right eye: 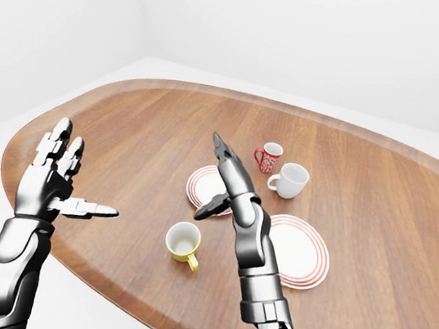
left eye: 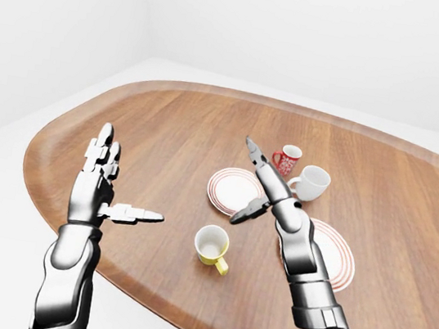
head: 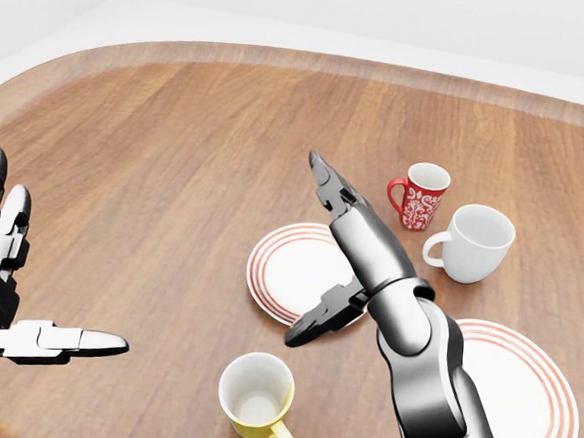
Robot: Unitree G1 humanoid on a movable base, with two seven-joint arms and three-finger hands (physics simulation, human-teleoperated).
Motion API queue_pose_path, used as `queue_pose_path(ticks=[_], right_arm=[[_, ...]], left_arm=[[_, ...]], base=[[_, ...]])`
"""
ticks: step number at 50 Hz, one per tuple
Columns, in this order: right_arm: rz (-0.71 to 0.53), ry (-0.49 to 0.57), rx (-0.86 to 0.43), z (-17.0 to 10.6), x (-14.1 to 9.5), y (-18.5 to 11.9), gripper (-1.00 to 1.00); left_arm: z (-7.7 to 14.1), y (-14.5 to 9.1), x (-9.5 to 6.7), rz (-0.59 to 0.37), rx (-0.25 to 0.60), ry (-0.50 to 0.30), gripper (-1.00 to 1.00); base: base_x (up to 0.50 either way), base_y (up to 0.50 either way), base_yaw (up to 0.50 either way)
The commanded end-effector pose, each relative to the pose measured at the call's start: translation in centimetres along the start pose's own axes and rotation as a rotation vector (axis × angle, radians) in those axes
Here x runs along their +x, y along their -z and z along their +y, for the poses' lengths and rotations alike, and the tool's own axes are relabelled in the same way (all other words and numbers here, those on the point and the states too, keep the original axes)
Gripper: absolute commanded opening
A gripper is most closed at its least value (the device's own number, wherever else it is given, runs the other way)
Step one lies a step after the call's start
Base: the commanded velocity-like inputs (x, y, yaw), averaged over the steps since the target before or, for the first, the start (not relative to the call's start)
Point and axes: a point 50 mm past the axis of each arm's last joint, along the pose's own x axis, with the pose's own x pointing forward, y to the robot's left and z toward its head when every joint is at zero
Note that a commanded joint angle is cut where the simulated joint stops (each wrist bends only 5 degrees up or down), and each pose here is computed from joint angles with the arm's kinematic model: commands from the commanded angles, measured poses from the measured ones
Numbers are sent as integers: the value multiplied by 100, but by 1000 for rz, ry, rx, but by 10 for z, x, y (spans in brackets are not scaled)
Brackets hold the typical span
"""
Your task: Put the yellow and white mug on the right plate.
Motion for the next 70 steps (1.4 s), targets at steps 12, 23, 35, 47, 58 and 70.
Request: queue_pose_path(ticks=[12,23,35,47,58,70], right_arm=[[24,-65,-2,34,0,-1,100],[38,-93,-8,50,-4,1,100],[73,-127,-14,63,-9,9,100],[111,-142,-33,76,-14,17,100],[117,-160,-56,86,-17,22,100],[122,-180,-79,96,-20,27,100]], left_arm=[[3,5,1,21,1,-7,100],[3,5,1,19,-1,-10,100],[2,6,2,26,-1,-6,100],[1,7,1,30,-1,-5,100],[2,6,1,23,0,-5,100],[1,6,1,27,1,-4,100]], base=[[0,0,0],[0,0,0],[0,0,0],[0,0,0],[0,0,0],[0,0,0]])
